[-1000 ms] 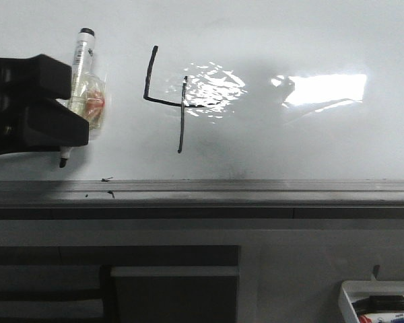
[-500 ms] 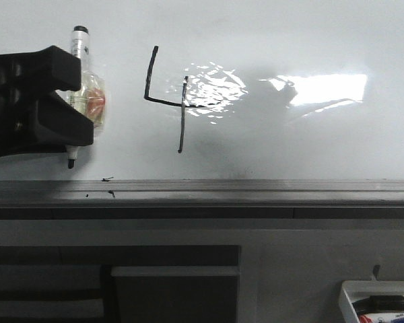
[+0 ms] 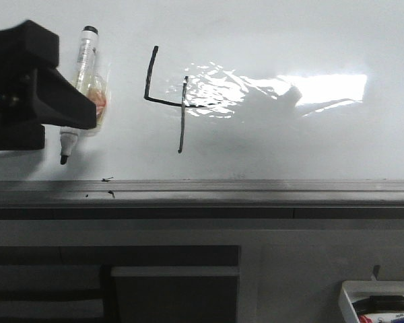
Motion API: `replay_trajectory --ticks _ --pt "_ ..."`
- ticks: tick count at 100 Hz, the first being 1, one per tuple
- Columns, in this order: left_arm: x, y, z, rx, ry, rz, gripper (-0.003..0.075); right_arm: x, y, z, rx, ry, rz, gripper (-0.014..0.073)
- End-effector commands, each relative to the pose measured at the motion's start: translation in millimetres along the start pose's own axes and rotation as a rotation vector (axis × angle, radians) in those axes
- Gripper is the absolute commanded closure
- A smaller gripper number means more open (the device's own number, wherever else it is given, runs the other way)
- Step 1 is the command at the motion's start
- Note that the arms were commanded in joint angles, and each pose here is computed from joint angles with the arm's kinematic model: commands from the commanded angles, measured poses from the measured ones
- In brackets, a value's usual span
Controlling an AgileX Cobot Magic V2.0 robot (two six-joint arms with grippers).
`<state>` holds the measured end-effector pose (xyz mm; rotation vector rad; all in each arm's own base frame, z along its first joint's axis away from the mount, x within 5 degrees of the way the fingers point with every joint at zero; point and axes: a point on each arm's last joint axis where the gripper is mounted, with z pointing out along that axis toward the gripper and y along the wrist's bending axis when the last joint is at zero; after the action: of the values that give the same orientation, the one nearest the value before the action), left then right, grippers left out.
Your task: Write number 4 on whiteboard
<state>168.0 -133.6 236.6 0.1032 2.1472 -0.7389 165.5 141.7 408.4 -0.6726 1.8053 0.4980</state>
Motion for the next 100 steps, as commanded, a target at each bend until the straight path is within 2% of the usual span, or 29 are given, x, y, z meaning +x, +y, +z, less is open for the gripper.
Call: replay_trajectory --ticks 1,9,15,27,30,44,56,64,78,100 --pt "-17 -11 -19 0.061 -0.096 -0.012 0.0298 -14 -3 -20 0.026 -0.095 -0.043 0.0461" --pt "-20 -14 -35 0.089 -0.116 -0.013 0.0349 -7 -3 -29 0.037 -0.091 -0.064 0.0667" --pt "-23 -16 -48 0.112 -0.141 -0.006 0.0433 2 -3 -34 0.037 -0.095 -0.063 0.0656" --pt "-29 -20 -79 0.168 -0.24 0.074 0.0703 26 -3 -53 0.044 -0.154 -0.077 0.0656" --pt "-31 -20 -86 0.181 -0.27 0.094 0.074 30 -3 -59 0.048 -0.177 -0.083 0.0656" --pt "-35 -22 -122 0.23 -0.423 0.215 0.0741 68 -3 -84 0.063 -0.279 -0.12 0.0656" --pt "-25 -15 -142 0.249 -0.519 0.298 0.0741 106 -2 -102 0.066 -0.372 -0.13 0.0656" --pt "-11 -6 -145 0.24 -0.535 0.349 0.0741 129 -1 -110 0.067 -0.399 -0.131 0.0656" --pt "13 9 -141 0.233 -0.52 0.354 0.0741 166 -1 -122 0.072 -0.436 -0.131 0.0656" --pt "29 19 -131 0.223 -0.49 0.356 0.0741 189 -1 -127 0.075 -0.484 -0.131 0.0656"
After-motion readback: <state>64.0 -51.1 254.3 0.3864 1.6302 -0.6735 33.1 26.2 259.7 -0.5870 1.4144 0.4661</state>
